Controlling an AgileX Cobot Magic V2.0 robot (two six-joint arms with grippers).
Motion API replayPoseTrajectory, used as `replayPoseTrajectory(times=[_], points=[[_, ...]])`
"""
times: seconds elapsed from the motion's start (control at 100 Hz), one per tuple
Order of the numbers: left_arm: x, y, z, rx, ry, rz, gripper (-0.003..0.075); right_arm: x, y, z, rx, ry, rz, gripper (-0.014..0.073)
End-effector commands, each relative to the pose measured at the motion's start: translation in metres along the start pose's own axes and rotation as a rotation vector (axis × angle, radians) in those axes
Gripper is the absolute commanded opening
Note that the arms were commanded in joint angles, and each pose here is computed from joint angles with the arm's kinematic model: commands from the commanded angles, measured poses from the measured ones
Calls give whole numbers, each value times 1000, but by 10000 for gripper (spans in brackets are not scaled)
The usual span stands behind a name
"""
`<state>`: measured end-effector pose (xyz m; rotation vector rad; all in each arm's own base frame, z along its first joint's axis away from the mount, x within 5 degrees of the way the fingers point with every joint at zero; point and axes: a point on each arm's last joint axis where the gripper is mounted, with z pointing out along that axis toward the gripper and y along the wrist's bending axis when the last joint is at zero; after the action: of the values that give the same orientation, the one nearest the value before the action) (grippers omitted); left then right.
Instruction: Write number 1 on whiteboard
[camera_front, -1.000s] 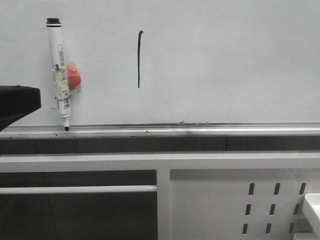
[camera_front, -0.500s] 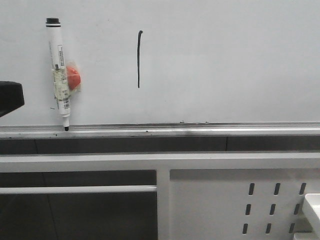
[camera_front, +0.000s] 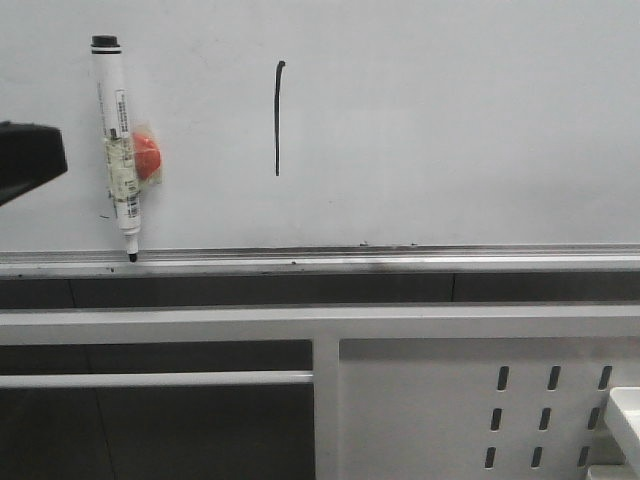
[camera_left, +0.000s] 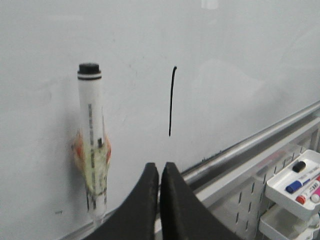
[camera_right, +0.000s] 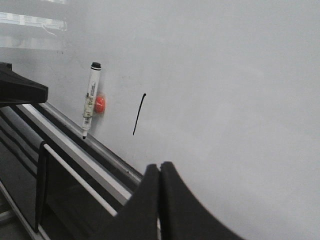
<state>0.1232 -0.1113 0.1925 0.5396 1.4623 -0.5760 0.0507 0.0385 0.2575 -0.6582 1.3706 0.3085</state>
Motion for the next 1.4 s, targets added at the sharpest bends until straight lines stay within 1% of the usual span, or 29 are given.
replayPoseTrajectory(times=[0.0,0.07,0.1,0.17,0.3,0.35,0.36,0.4,0.41,0.42,0.43,0.45,0.5,0.53,0.68,0.81,0.94,1.08,1.22,1.32,1.39], points=[[-29,0,9,-8,-221,-7,-20,-12,-6,0,54,-79,4,-69],[-30,0,18,0,-167,-45,-20,-12,-6,0,52,-76,4,-69],[-30,-1,22,6,-122,-57,-20,-12,-6,0,52,-76,4,-69],[-35,-3,31,24,-67,-48,-20,-12,-6,0,52,-76,4,-69],[-56,-7,37,53,-24,-21,-20,-12,-6,0,52,-76,4,-69],[-67,-6,34,51,5,-19,-20,-12,-6,0,52,-76,4,-69],[-66,-6,34,50,32,-19,-20,-12,-6,0,52,-76,4,-69],[-76,-6,29,48,55,-17,-20,-12,-6,0,52,-76,4,-69],[-75,-6,28,47,84,-16,-20,-12,-6,0,52,-76,4,-69],[-80,-6,26,47,77,-16,-20,-12,-6,0,52,-76,4,-69],[-79,-6,25,45,108,-15,-20,-12,-6,0,52,-76,4,-69],[-83,-6,21,44,126,-15,-20,-12,-6,0,52,-76,4,-69],[-93,-5,11,42,150,-13,-20,-12,-6,0,52,-76,4,-69],[-98,-5,4,41,146,-13,-20,-12,-6,0,52,-76,4,-69],[-122,-3,-38,40,42,-15,-20,-12,-6,0,52,-76,4,-69],[-128,-2,-67,38,20,-13,-20,-12,-6,0,52,-76,4,-69],[-136,-1,-87,39,-71,-15,-20,-12,-6,0,52,-76,4,-69],[-134,0,-96,28,-60,45,-20,-12,-6,0,52,-76,4,-69],[-131,2,-96,12,-38,119,-20,-12,-6,0,52,-76,4,-69],[-127,2,-97,3,-61,140,-20,-12,-6,0,52,-76,4,-69],[-124,4,-98,-28,-70,135,-20,-12,-6,0,52,-76,4,-69]])
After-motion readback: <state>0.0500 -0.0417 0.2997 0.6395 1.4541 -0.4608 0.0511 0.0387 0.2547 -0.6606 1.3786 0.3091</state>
